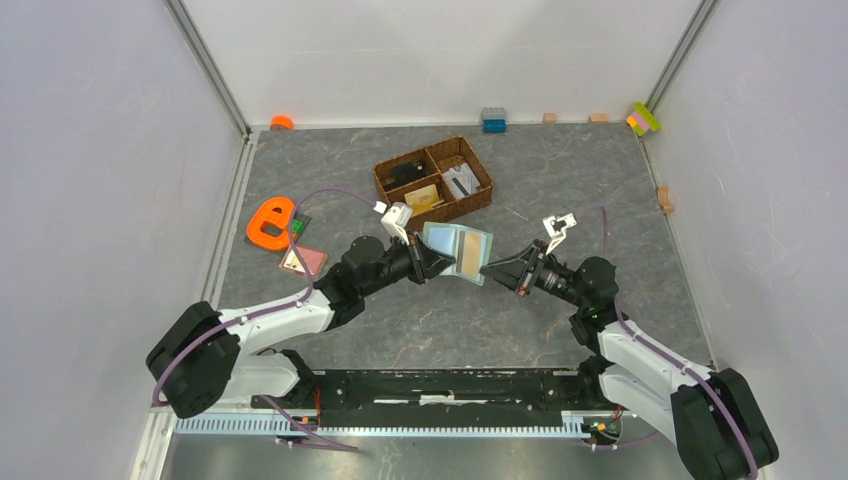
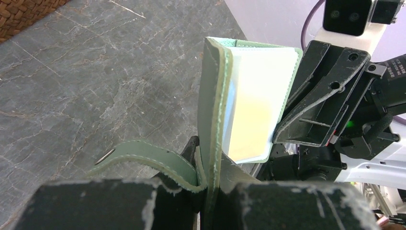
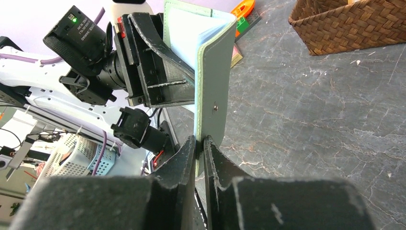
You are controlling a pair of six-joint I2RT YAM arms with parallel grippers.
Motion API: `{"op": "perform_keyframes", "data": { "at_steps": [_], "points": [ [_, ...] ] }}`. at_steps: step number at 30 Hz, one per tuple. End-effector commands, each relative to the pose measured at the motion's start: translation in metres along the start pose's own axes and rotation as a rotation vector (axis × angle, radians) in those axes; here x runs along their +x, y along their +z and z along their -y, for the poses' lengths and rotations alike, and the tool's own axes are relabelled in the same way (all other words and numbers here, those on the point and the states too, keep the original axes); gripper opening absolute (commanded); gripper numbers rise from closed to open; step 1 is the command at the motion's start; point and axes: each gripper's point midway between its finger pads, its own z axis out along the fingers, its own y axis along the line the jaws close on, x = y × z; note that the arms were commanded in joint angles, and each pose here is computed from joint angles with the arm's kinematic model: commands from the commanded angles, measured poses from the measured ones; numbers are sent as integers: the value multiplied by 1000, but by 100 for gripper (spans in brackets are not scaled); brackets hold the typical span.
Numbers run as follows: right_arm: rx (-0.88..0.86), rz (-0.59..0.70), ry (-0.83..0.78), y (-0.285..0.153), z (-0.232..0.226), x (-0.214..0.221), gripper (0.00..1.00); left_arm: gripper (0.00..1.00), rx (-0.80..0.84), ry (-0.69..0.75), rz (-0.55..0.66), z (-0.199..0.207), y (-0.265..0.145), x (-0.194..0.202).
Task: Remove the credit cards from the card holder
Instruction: Remove the credit card from the card holder.
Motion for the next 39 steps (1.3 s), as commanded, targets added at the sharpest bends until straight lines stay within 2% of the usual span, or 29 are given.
{"op": "perform_keyframes", "data": {
  "at_steps": [1, 15, 27, 35, 39],
  "points": [
    [-24, -1, -46, 7, -8, -10, 14, 2, 113, 5, 43, 24, 1, -14],
    [-103, 8, -83, 8, -28, -12, 6, 2, 119, 1, 10, 24, 7, -9],
    [-17, -23, -66, 12, -8, -7, 6, 2, 150, 10, 14, 31, 5, -11],
    [35, -27, -70, 12, 2, -7, 26, 2, 138, 29, 26, 29, 2, -13],
    [33, -26, -73, 12, 1, -7, 43, 2, 117, 31, 18, 25, 4, -11]
  ]
}}
